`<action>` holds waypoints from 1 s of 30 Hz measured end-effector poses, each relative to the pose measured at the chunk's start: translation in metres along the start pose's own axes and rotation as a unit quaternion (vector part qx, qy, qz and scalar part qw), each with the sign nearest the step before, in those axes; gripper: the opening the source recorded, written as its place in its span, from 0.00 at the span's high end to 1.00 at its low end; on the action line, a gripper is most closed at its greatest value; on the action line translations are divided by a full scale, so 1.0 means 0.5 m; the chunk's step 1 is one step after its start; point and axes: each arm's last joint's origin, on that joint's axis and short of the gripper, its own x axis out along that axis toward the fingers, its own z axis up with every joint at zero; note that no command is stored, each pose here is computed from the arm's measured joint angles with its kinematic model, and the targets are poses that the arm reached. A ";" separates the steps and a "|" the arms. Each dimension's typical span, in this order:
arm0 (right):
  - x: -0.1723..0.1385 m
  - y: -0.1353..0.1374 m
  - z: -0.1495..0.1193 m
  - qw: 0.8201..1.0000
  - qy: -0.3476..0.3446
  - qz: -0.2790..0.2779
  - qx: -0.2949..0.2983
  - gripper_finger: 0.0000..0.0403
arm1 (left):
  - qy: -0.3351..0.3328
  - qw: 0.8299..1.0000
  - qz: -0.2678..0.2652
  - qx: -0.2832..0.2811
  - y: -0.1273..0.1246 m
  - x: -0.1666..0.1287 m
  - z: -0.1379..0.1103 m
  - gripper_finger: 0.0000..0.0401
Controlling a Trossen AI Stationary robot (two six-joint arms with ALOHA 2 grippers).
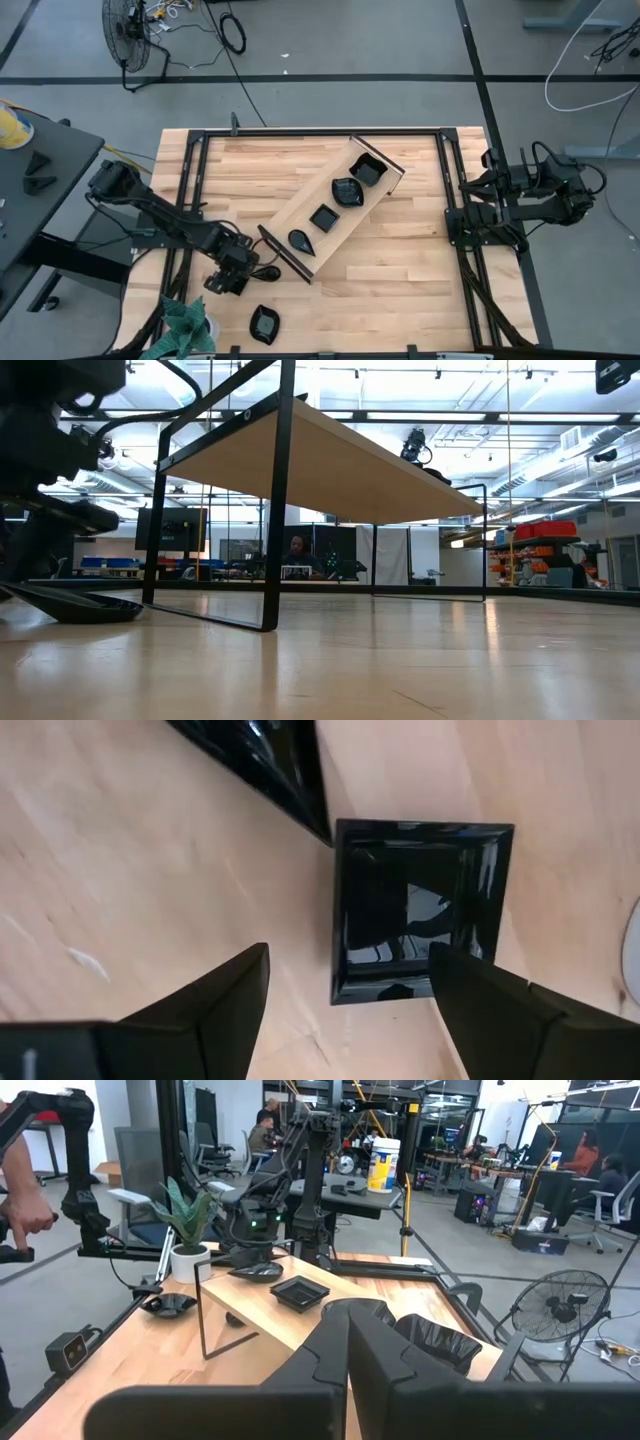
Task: Pick & Place Mini shaped plates
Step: Stack the black square shaped plate on top of the black square shaped plate on the shelf
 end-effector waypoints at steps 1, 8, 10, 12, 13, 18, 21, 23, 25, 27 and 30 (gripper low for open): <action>0.000 0.000 0.000 1.000 0.000 0.000 0.000 0.97 | 0.003 1.000 0.000 0.000 0.000 0.003 0.001 0.30; 0.000 0.000 0.000 1.000 0.000 0.000 0.000 0.97 | 0.019 1.000 -0.013 -0.006 -0.005 0.024 0.005 0.30; 0.000 0.000 0.000 1.000 0.000 0.000 0.000 0.97 | 0.018 1.000 -0.013 -0.008 -0.005 0.024 0.006 0.30; 0.000 0.000 0.000 1.000 0.000 0.000 0.000 0.97 | 0.018 1.000 -0.014 -0.009 -0.005 0.024 0.006 0.31; 0.000 0.000 0.000 1.000 0.000 0.000 0.000 0.97 | 0.018 1.000 -0.015 -0.009 -0.005 0.024 0.006 0.32; 0.000 0.000 0.000 1.000 0.000 0.000 0.000 0.97 | 0.018 1.000 -0.015 -0.010 -0.004 0.025 0.006 0.44; 0.000 0.000 0.000 1.000 0.000 0.000 0.000 0.97 | 0.017 1.000 -0.018 -0.010 -0.004 0.025 0.006 0.52; 0.000 0.000 0.000 1.000 0.000 0.000 0.000 0.97 | 0.016 0.999 -0.037 -0.009 -0.007 0.025 0.007 0.56; 0.000 0.000 0.000 1.000 0.000 0.000 0.000 0.97 | 0.019 0.999 -0.051 -0.006 -0.009 0.026 0.006 0.60; 0.000 0.000 0.000 1.000 0.000 0.000 0.000 0.97 | 0.020 0.998 -0.057 -0.004 -0.009 0.025 0.005 0.63; 0.000 0.000 0.000 1.000 0.000 0.000 0.000 0.97 | 0.020 0.998 -0.056 -0.004 -0.009 0.025 0.005 0.69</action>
